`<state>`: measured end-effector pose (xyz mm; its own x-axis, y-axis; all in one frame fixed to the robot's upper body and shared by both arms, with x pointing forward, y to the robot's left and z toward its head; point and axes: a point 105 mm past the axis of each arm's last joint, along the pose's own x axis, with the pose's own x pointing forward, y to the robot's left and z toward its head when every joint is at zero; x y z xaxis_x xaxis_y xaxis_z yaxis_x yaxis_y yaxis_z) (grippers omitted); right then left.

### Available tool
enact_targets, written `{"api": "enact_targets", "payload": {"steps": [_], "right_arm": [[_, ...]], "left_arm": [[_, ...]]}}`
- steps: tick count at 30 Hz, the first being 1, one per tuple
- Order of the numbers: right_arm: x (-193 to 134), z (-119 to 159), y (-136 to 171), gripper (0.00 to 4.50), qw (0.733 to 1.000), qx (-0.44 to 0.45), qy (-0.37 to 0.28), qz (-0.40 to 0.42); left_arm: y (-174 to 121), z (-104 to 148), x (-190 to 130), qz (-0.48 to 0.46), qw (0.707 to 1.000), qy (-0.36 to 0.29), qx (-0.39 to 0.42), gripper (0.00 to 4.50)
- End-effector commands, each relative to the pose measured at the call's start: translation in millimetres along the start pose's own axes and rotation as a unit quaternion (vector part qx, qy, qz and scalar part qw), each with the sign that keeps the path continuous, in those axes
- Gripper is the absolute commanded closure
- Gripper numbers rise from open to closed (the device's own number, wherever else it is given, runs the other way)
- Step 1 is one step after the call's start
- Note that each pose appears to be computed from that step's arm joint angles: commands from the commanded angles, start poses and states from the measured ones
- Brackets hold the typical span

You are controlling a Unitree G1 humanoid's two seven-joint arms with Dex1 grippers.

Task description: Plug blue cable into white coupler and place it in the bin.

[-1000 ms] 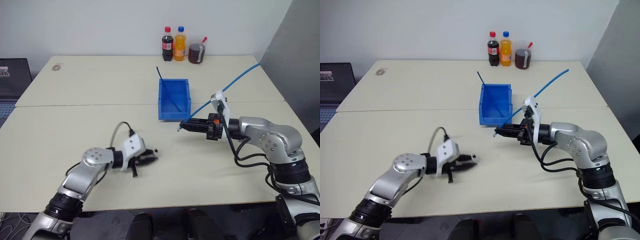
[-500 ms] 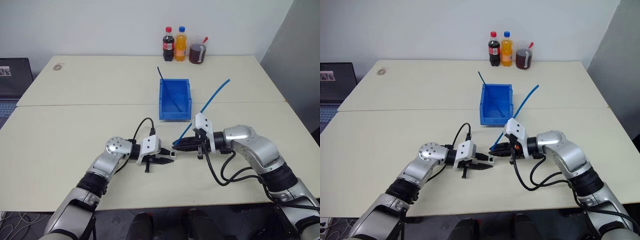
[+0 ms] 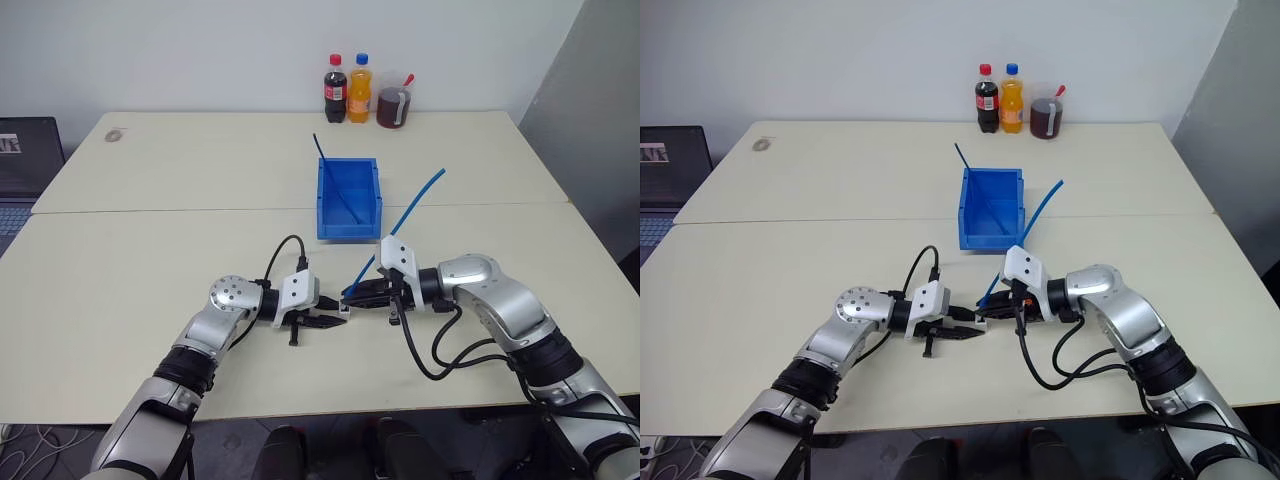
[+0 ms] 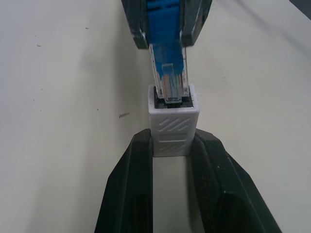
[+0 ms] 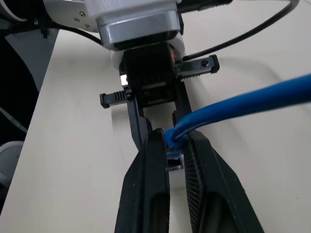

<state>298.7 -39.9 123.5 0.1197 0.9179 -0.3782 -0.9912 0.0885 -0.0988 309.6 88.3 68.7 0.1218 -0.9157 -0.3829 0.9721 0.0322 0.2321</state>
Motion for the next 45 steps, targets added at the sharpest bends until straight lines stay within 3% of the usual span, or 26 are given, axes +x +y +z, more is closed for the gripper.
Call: {"api": "enact_targets", "payload": {"steps": [1,20,28,34,35,40,45], "right_arm": [[1,-1,2,4.34,1.0,-0.024,0.004,0.01],[10,-11,-6,4.34,0.996,-0.064,0.059,0.018],[20,-59,16,4.34,0.995,-0.004,0.093,0.028],[13,-32,-1,4.34,0.998,0.055,0.023,-0.03],[9,-24,-5,4.34,0.996,0.076,0.004,-0.039],[-14,21,-14,4.34,0.986,0.142,-0.066,-0.049],[-38,81,-51,4.34,0.965,0.21,-0.14,-0.073]], "left_arm": [[-3,1,0,-0.001,1.0,-0.001,-0.004,3.74],[-3,2,-3,0.004,1.0,0.001,-0.002,3.74],[-7,3,1,0.007,1.0,0.001,0.005,3.74],[-2,8,-6,0.037,0.999,-0.007,0.006,3.74],[-1,11,-8,0.042,0.999,-0.013,0.0,3.04],[5,34,-30,0.093,0.995,-0.039,-0.004,1.92],[12,65,-60,0.162,0.985,-0.055,-0.01,0.92]]}}
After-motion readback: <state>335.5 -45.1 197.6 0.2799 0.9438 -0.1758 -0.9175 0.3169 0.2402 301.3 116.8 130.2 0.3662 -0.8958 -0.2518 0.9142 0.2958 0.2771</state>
